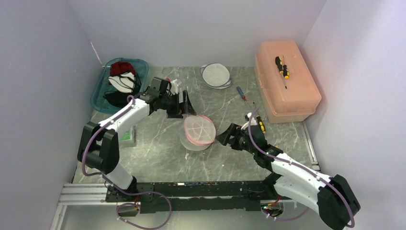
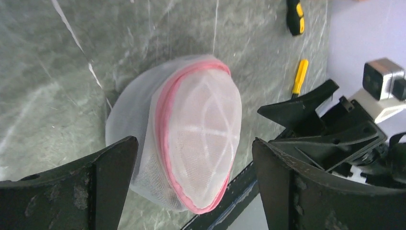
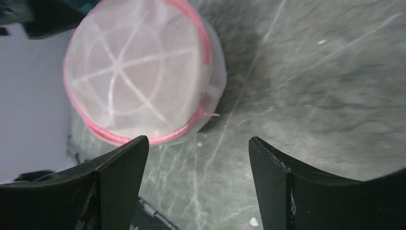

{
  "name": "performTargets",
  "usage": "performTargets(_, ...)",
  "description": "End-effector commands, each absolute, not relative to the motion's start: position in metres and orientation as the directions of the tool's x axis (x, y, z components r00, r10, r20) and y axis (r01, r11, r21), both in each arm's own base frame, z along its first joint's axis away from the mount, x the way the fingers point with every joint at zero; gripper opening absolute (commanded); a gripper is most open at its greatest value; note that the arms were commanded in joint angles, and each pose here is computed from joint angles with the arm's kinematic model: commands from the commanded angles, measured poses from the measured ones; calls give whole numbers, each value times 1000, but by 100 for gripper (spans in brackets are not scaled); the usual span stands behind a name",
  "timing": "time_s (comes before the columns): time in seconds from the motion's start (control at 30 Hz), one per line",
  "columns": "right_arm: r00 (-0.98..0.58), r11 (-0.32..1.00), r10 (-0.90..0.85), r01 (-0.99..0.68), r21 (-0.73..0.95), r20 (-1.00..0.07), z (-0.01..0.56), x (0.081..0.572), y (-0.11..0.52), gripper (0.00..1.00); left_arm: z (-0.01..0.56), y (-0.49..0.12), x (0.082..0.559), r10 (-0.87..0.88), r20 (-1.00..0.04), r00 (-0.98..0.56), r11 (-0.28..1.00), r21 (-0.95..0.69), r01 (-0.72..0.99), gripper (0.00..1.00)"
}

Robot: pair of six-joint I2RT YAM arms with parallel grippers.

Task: Unzip the laundry bag and remove the bra
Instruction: Unzip the laundry bag at the center of the board.

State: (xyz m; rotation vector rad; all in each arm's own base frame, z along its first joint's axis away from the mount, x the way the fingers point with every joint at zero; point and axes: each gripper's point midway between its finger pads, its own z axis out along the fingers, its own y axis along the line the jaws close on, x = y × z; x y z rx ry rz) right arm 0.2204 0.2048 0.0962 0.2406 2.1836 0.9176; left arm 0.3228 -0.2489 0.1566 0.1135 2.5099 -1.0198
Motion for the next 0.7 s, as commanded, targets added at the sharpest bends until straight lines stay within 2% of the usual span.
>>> performTargets(0.0, -736, 536, 476, -191, 822, -482, 136, 222, 239, 80, 150, -263, 300, -13, -406, -914, 643, -703, 304, 94)
performTargets(0.1, -757, 498, 486, -171, 850, -437, 126, 227, 247, 80, 138, -267, 292, -39, -406, -913, 631, -718, 293, 93)
performTargets(0.3, -816, 460, 470, -99, 883, -336, 108, 233, 265, 71, 119, -271, 281, -92, -412, -907, 650, -715, 259, 74)
performTargets(0.4, -816, 455, 477, -89, 886, -327, 106, 237, 267, 63, 116, -267, 273, -154, -414, -897, 638, -735, 229, 67)
performTargets(0.5, -806, 475, 463, -125, 871, -369, 110, 241, 267, 40, 123, -265, 269, -199, -438, -877, 632, -741, 227, 59)
performTargets(0.67, -759, 585, 363, -266, 766, -540, 123, 249, 262, 7, 132, -263, 256, -262, -444, -857, 606, -767, 212, 45)
